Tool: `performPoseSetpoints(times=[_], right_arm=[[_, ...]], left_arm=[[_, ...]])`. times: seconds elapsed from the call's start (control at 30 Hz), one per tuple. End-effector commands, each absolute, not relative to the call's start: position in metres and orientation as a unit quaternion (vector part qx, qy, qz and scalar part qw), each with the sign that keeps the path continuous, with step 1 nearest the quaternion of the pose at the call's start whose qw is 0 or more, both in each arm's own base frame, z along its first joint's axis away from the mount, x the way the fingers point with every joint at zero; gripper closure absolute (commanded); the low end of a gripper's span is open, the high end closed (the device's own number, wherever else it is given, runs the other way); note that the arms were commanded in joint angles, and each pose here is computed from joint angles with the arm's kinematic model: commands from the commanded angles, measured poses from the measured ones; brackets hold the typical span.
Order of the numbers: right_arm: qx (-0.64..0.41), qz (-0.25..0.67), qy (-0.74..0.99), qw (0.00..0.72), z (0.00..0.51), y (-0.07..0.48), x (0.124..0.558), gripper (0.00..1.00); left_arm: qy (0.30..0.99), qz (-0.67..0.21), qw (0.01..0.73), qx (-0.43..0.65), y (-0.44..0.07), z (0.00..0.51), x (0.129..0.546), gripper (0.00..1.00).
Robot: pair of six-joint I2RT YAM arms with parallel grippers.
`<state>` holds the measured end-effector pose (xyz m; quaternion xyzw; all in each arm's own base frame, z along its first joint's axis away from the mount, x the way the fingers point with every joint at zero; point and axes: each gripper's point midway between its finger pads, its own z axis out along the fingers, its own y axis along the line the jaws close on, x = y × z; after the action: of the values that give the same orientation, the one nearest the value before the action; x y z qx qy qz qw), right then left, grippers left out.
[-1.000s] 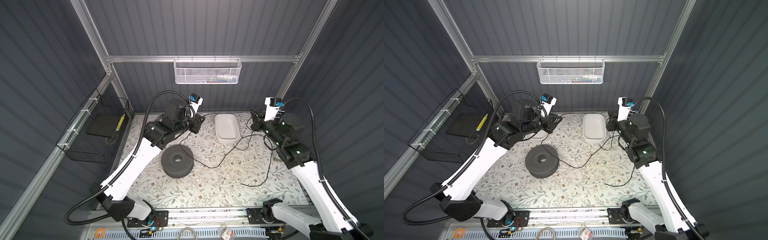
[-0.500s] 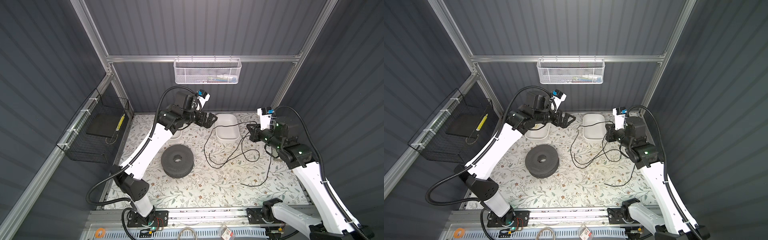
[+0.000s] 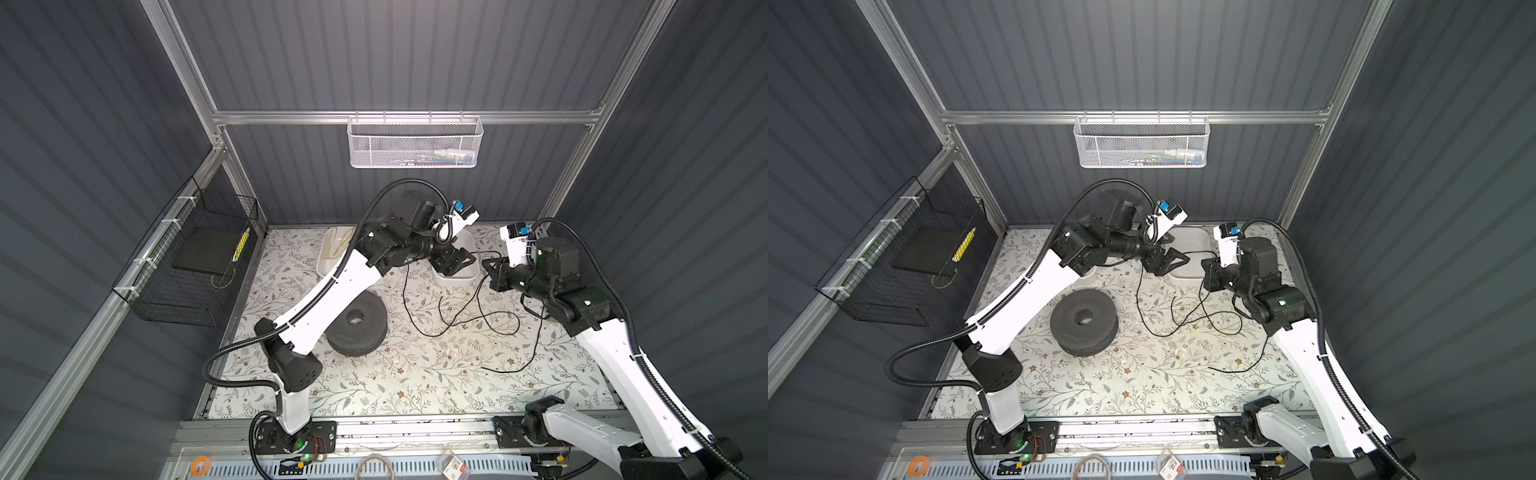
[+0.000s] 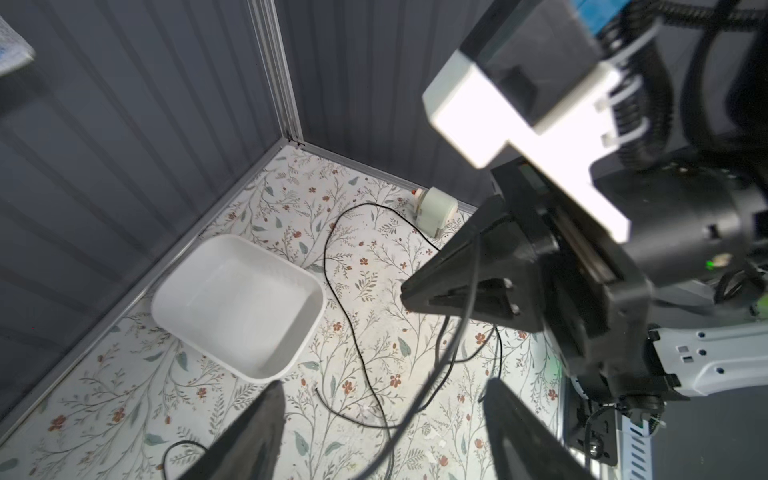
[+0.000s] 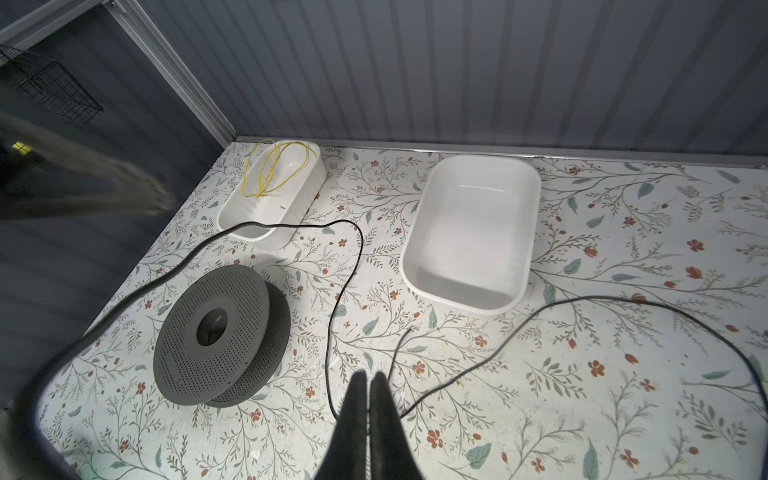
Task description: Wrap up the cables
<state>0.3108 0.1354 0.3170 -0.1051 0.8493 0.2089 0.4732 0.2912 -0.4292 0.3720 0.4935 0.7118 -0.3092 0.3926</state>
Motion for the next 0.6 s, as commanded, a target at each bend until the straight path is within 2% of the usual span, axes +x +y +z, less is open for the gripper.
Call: performPoseSetpoints(times=[0.0, 0.07, 0.1, 0.17, 0.2, 0.23, 0.3, 0.33, 0.37, 0.4, 0.43, 0.5, 0.57], right_arm=[[-0.111, 0.226, 0.845, 0.472, 0.320, 0.142, 0.307, 1.00], [-0.112, 0.224, 0.846, 0.470, 0.319, 0.143, 0.308, 1.00], [-0.114, 0.226, 0.845, 0.471, 0.319, 0.144, 0.308, 1.00], [-0.113, 0.228, 0.846, 0.468, 0.318, 0.145, 0.309, 1.00], [-0.116, 0.232, 0.846, 0.466, 0.318, 0.147, 0.309, 1.00], [-0.117, 0.236, 0.846, 0.463, 0.318, 0.149, 0.309, 1.00], [-0.120, 0.241, 0.847, 0.458, 0.316, 0.152, 0.310, 0.99], [-0.121, 0.243, 0.847, 0.457, 0.316, 0.153, 0.310, 0.93], [-0.119, 0.240, 0.849, 0.456, 0.315, 0.153, 0.311, 0.84], [-0.115, 0.234, 0.852, 0.455, 0.313, 0.151, 0.311, 0.60], [-0.110, 0.227, 0.854, 0.455, 0.313, 0.147, 0.311, 0.50], [-0.090, 0.216, 0.858, 0.457, 0.316, 0.137, 0.307, 0.44], [-0.049, 0.206, 0.858, 0.469, 0.322, 0.119, 0.302, 0.40]], left_arm=[[0.694, -0.322, 0.378, 0.522, -0.431, 0.375, 0.276, 0.39], [0.689, -0.323, 0.378, 0.528, -0.431, 0.374, 0.274, 0.42], [0.684, -0.326, 0.377, 0.532, -0.432, 0.374, 0.271, 0.49], [0.679, -0.329, 0.381, 0.534, -0.433, 0.376, 0.271, 0.73], [0.678, -0.330, 0.385, 0.533, -0.435, 0.376, 0.272, 0.81], [0.677, -0.330, 0.388, 0.531, -0.436, 0.377, 0.274, 0.85], [0.676, -0.333, 0.392, 0.529, -0.437, 0.379, 0.275, 1.00], [0.677, -0.332, 0.397, 0.522, -0.438, 0.381, 0.278, 1.00], [0.681, -0.331, 0.405, 0.513, -0.438, 0.384, 0.281, 1.00], [0.688, -0.327, 0.413, 0.499, -0.438, 0.385, 0.287, 1.00], [0.702, -0.309, 0.427, 0.479, -0.435, 0.386, 0.298, 1.00], [0.732, -0.272, 0.442, 0.442, -0.425, 0.385, 0.320, 1.00], [0.755, -0.283, 0.434, 0.401, -0.414, 0.386, 0.336, 1.00]])
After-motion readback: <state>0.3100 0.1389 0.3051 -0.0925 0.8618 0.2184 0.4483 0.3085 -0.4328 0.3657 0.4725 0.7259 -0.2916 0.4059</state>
